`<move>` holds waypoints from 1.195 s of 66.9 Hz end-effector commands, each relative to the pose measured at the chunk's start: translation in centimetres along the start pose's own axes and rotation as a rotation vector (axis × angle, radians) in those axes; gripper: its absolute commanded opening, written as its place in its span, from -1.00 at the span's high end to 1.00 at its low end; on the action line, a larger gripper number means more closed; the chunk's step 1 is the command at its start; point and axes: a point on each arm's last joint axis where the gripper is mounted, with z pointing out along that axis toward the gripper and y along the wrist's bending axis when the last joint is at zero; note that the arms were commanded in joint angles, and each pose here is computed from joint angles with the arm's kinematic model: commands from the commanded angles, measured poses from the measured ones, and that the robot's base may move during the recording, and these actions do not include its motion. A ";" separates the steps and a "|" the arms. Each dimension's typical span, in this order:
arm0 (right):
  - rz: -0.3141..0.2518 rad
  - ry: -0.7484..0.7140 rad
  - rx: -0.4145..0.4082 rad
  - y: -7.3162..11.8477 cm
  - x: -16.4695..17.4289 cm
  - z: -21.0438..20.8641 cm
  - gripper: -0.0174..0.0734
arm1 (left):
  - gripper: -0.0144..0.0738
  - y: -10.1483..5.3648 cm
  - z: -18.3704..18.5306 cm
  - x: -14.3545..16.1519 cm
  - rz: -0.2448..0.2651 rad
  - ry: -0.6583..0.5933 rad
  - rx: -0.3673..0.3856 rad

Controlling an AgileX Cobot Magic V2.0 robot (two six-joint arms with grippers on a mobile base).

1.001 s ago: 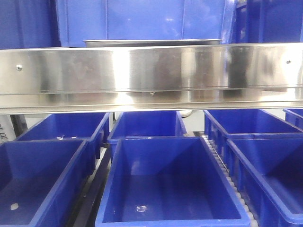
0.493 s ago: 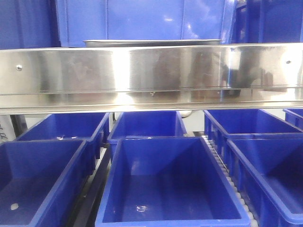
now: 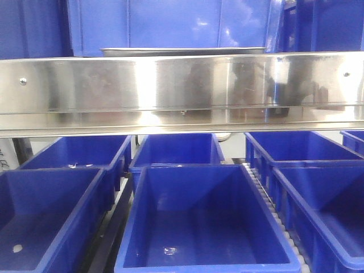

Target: Stack silver trays without gaps

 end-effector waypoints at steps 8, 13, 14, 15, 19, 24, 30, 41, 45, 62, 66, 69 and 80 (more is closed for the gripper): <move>-0.005 -0.026 0.006 0.0 -0.2 -0.1 0.66 | 0.62 0.0 -0.3 -0.1 0.013 -0.011 -0.002; -0.005 -0.026 0.006 0.0 -0.2 -0.1 0.66 | 0.62 0.4 -0.7 0.3 0.039 0.020 -0.055; -0.005 -0.026 0.006 0.0 -0.2 -0.1 0.66 | 0.62 0.5 -0.8 0.4 0.044 0.027 -0.066; -0.005 -0.026 0.006 0.0 -0.2 -0.1 0.66 | 0.62 0.6 -0.9 0.7 0.052 0.040 -0.078; -0.005 -0.026 0.006 0.0 -0.2 -0.1 0.66 | 0.62 0.9 -1.8 1.4 0.183 0.072 -0.121; -0.005 -0.026 0.006 0.0 -0.2 -0.1 0.66 | 0.62 1.1 -2.2 2.8 0.320 0.101 -0.160; -0.005 -0.026 0.006 0.0 -0.2 -0.1 0.66 | 0.62 1.4 -2.1 4.1 0.360 0.144 -0.209; -0.005 -0.040 0.006 0.0 -0.4 -0.1 0.66 | 0.62 2.4 -1.8 7.1 0.335 0.133 -0.332; -0.005 -0.040 0.006 0.0 -0.4 -0.1 0.66 | 0.62 2.9 -1.8 7.7 0.350 0.085 -0.379; -0.005 -0.040 0.006 0.0 -0.4 -0.1 0.66 | 0.62 3.9 -2.3 9.2 0.302 0.105 -0.520; -0.005 -0.040 0.006 0.0 -0.4 -0.1 0.66 | 0.62 4.0 -2.3 9.2 0.306 0.099 -0.538; -0.005 -0.040 0.006 0.0 -0.4 -0.1 0.66 | 0.62 4.0 -2.3 9.1 0.305 0.093 -0.551; -0.005 -0.040 0.006 0.0 -0.4 -0.1 0.66 | 0.62 4.2 -2.4 9.1 0.283 0.085 -0.584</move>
